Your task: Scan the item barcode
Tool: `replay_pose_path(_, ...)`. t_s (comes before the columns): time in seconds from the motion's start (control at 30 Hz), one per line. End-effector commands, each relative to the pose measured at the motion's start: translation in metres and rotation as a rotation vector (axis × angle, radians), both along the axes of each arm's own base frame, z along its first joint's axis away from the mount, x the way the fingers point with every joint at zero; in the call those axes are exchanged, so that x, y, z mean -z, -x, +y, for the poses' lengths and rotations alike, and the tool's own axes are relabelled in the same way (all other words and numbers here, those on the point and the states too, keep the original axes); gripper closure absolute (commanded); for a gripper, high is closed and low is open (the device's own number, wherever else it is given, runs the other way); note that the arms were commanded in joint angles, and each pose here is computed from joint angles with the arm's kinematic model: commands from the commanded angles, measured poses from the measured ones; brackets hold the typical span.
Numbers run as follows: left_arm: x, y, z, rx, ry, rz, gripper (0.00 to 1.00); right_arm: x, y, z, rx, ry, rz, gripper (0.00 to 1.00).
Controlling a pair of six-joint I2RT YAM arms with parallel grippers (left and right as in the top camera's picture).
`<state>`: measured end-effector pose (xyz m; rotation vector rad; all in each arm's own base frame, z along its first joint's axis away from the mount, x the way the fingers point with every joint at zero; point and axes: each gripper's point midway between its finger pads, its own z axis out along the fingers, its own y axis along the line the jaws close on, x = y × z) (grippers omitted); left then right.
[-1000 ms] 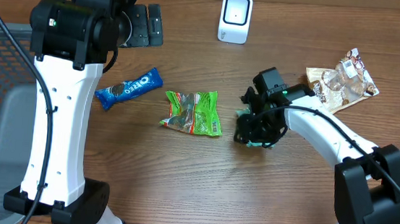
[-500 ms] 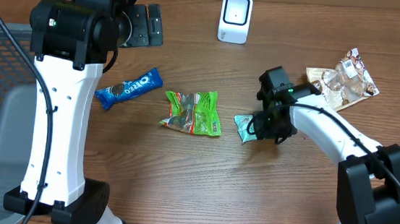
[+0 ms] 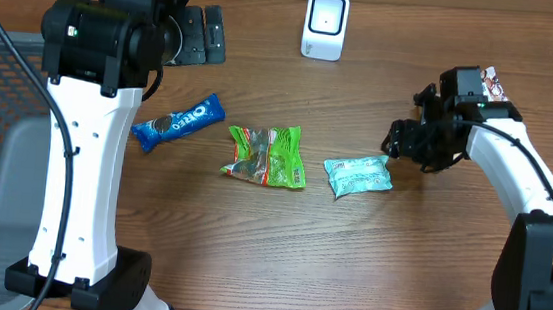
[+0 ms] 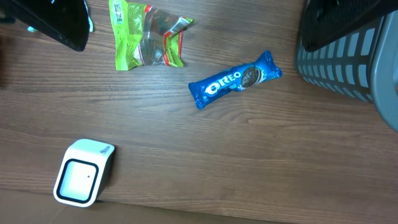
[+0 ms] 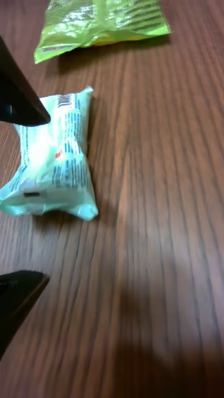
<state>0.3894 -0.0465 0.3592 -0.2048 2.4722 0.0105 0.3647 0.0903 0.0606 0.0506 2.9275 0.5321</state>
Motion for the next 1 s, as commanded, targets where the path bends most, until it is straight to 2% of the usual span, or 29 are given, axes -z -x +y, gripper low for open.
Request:
replay_pose_path(0.0,0.0,-0.001,0.002,0.007,-0.022,-0.001,0.0,0.022,0.012,0.019,-0.048,-0.097,0.062,0.23)
replay_pose_path(0.27,0.0,-0.001,0.002,0.007,-0.022,-0.001,0.0,0.054,0.023,0.027,-0.052,-0.143,0.148,0.23)
replay_pose_path(0.57,0.0,-0.001,0.002,0.007,-0.022,-0.001,0.0,0.07,0.046,0.048,-0.078,-0.233,0.26,0.4)
replay_pose_path(0.63,0.0,-0.001,0.002,0.007,-0.022,-0.001,0.0,0.078,0.053,0.048,-0.072,-0.232,0.274,0.5)
replay_pose_path(0.8,0.0,-0.001,0.002,0.007,-0.022,-0.001,0.0,0.082,0.052,0.048,-0.058,-0.236,0.26,0.91)
replay_pose_path(0.83,0.0,-0.001,0.002,0.007,-0.022,-0.001,0.0,0.082,0.051,0.049,-0.059,-0.241,0.255,0.96)
replay_pose_path(0.97,0.0,-0.001,0.002,0.007,-0.022,-0.001,0.0,0.064,0.043,0.061,-0.082,-0.331,0.238,0.96)
